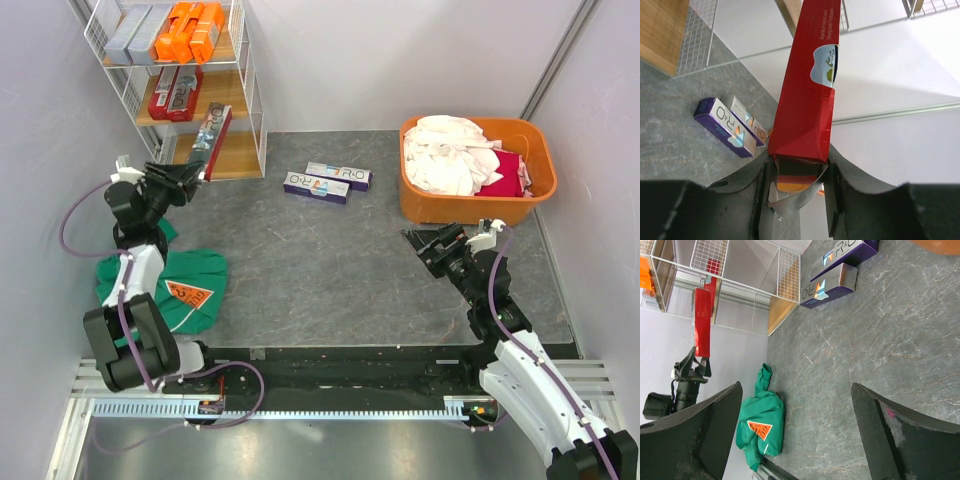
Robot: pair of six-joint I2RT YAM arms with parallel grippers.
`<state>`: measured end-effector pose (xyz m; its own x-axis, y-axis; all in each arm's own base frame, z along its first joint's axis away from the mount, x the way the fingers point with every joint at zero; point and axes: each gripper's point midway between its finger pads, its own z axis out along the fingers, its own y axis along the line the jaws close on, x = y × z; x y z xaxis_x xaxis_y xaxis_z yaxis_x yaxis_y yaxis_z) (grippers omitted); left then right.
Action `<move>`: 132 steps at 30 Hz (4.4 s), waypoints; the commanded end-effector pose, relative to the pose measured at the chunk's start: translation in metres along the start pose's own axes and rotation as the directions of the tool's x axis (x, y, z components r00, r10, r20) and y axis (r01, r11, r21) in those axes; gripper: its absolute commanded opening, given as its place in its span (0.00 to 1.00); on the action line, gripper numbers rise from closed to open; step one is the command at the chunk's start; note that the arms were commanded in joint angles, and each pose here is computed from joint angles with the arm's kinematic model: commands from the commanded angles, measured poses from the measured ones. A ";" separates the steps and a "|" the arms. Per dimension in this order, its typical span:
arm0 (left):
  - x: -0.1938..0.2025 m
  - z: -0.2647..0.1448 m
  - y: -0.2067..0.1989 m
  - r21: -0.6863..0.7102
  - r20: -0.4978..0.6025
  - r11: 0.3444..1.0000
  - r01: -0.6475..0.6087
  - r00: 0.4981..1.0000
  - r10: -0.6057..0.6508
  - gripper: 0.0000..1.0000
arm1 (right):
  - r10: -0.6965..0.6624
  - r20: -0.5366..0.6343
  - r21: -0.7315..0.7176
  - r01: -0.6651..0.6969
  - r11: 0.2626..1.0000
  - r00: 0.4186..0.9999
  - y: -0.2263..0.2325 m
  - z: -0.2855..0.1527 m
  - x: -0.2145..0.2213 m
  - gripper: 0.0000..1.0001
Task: Place and organize the toothpastes onto the shelf
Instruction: Place the toothpaste on the shelf.
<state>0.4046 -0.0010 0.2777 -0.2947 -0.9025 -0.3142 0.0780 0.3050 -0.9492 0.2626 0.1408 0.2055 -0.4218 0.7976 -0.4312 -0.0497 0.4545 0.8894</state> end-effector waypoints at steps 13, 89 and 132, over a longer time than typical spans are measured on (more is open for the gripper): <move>-0.066 0.074 -0.041 0.088 0.056 0.996 -0.007 0.998 0.002 0.35 | -0.017 0.015 -0.017 0.017 1.000 1.000 0.007 -0.002 -0.005 0.98; -0.029 0.127 -0.060 0.001 -0.053 0.992 -0.124 0.991 0.124 0.89 | -0.064 -0.052 0.010 0.064 0.998 0.997 -0.003 -0.007 0.007 0.98; 0.154 0.091 -0.017 0.014 -0.459 0.669 -0.743 0.589 0.665 1.00 | -0.083 -0.089 0.081 0.090 0.993 0.993 -0.026 0.001 0.015 0.98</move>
<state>0.4341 -0.1769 0.2493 -0.5950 -0.3586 -0.7193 0.2713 0.7528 -0.5998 0.2553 0.1413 0.1667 -0.5082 0.7241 -0.4663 0.0196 0.5511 0.8342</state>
